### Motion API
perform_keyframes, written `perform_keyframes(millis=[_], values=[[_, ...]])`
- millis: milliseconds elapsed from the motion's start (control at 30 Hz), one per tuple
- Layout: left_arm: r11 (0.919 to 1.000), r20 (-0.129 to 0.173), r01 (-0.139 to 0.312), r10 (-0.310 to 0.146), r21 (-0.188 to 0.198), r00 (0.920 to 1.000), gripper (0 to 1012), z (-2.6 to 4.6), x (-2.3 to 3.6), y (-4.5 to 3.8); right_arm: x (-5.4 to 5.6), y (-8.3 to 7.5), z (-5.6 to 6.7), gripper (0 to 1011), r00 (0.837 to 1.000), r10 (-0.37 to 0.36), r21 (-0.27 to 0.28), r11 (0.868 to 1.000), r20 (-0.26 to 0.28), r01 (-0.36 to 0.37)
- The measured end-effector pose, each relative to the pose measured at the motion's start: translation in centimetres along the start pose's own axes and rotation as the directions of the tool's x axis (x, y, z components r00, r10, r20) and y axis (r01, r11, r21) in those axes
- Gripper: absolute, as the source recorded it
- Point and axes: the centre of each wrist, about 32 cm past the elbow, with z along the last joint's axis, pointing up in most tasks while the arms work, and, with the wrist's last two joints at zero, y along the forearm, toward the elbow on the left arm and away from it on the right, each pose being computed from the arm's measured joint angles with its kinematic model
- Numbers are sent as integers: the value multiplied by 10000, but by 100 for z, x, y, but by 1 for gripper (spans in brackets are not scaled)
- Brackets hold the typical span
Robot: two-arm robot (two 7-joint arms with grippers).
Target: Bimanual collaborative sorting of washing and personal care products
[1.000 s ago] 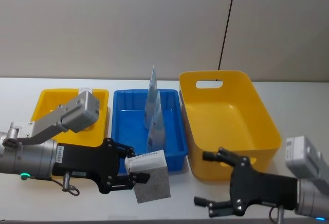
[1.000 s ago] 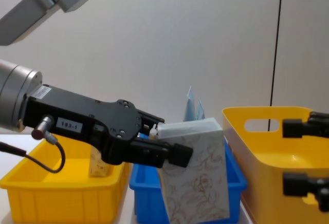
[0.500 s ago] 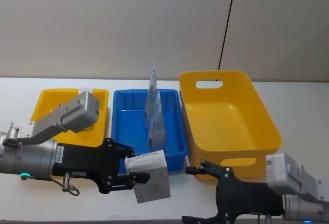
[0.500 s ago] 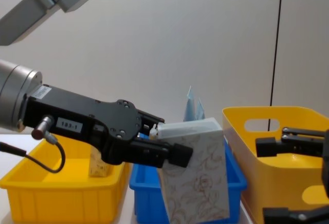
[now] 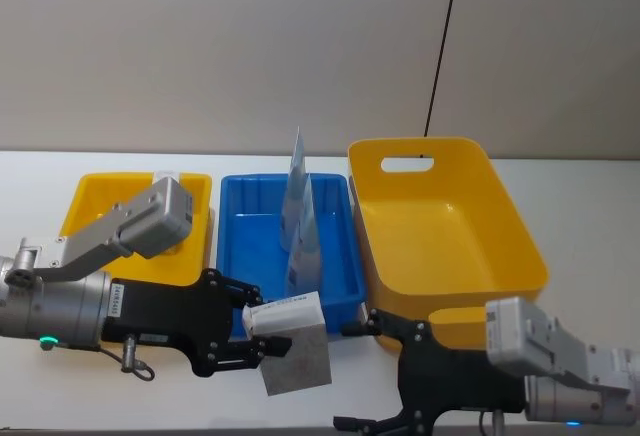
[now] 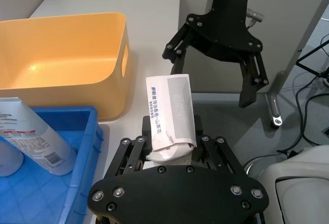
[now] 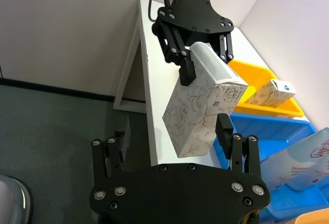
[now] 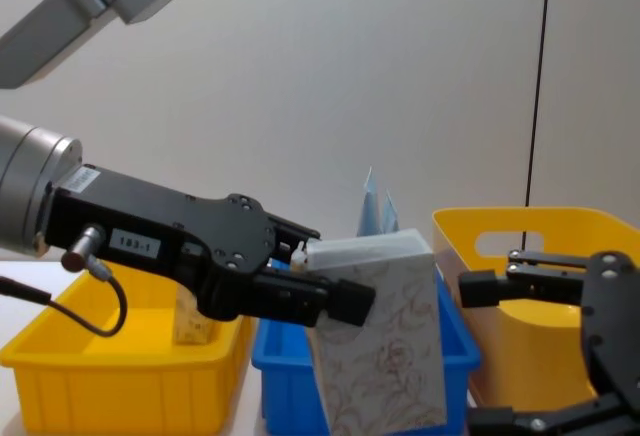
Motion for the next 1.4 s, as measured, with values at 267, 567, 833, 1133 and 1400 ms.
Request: perform_keyframes(millis=[267, 567, 833, 1133, 1400], values=[[10000, 1, 0, 0, -1, 10000, 376, 0, 0, 0, 30, 90, -14, 1002, 9999, -112, -183, 9998, -88, 110], [10000, 0, 0, 0, 0, 10000, 376, 0, 0, 0, 80, 181, -31, 1002, 9995, -235, -445, 9988, -212, 226], [10000, 0, 0, 0, -1, 10000, 376, 0, 0, 0, 132, 226, -20, 1002, 9991, -327, -622, 9976, -276, 310], [10000, 0, 0, 0, 0, 10000, 376, 0, 0, 0, 175, 268, -9, 1002, 9991, -282, -758, 9968, -331, 256], [10000, 0, 0, 0, 0, 10000, 376, 0, 0, 0, 193, 317, -7, 1002, 9981, -310, -784, 9966, -535, 268]])
